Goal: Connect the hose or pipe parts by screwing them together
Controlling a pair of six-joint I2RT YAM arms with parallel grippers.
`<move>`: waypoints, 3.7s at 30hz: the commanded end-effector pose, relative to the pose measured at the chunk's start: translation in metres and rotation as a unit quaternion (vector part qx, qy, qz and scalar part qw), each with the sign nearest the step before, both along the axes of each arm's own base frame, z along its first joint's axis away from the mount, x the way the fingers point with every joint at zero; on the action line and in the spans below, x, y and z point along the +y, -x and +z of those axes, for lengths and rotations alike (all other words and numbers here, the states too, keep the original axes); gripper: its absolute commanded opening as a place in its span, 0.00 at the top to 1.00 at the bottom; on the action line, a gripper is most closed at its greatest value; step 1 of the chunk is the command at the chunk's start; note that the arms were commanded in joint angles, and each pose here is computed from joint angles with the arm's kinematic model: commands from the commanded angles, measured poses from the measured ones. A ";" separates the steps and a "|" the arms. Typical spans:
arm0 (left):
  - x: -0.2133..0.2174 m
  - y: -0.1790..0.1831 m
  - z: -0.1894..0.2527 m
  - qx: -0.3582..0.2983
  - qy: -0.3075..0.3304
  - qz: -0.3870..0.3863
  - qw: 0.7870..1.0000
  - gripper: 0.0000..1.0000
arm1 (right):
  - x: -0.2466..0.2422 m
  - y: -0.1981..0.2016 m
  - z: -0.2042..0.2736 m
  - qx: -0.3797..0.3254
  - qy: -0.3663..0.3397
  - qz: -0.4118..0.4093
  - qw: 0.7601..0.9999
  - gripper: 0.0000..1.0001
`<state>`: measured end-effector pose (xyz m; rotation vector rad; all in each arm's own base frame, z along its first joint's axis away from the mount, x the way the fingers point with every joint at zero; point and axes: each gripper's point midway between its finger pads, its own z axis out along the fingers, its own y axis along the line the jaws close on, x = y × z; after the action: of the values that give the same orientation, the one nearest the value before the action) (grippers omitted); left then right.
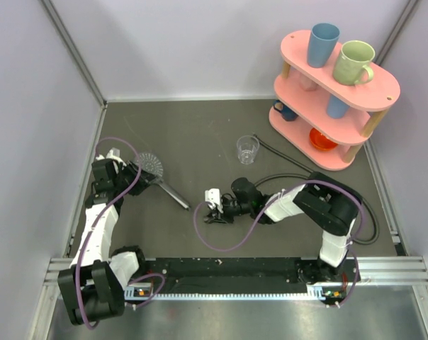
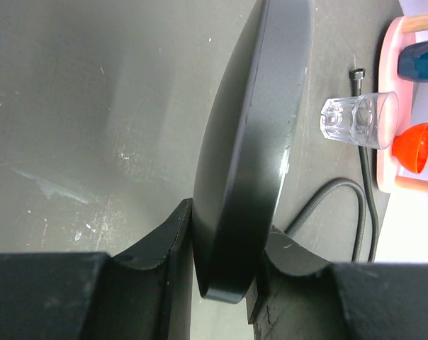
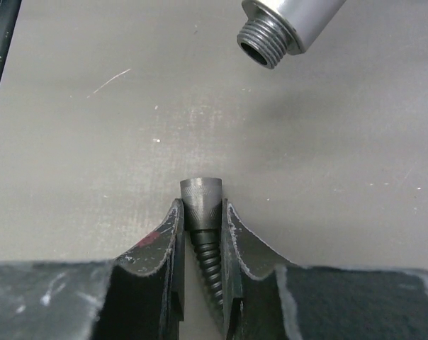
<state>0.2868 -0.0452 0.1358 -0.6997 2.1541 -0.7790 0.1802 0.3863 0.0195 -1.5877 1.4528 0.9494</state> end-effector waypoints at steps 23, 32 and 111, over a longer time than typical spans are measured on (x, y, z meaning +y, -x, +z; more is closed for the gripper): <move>0.013 -0.012 0.109 -0.151 0.131 0.156 0.967 1.00 | -0.034 -0.098 0.167 -0.253 -0.005 -0.336 0.907 1.00; 0.007 -0.008 0.113 -0.127 0.189 0.169 0.959 1.00 | -0.015 -0.081 0.207 -0.297 -0.088 -0.321 0.895 1.00; -0.061 0.007 0.172 -0.250 0.130 0.021 0.959 1.00 | -0.011 -0.051 0.231 -0.329 -0.206 -0.275 0.879 1.00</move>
<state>0.2859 -0.0932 0.2822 -0.6897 1.6558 -1.0088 0.2337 0.3622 0.2152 -1.0212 1.0849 0.2493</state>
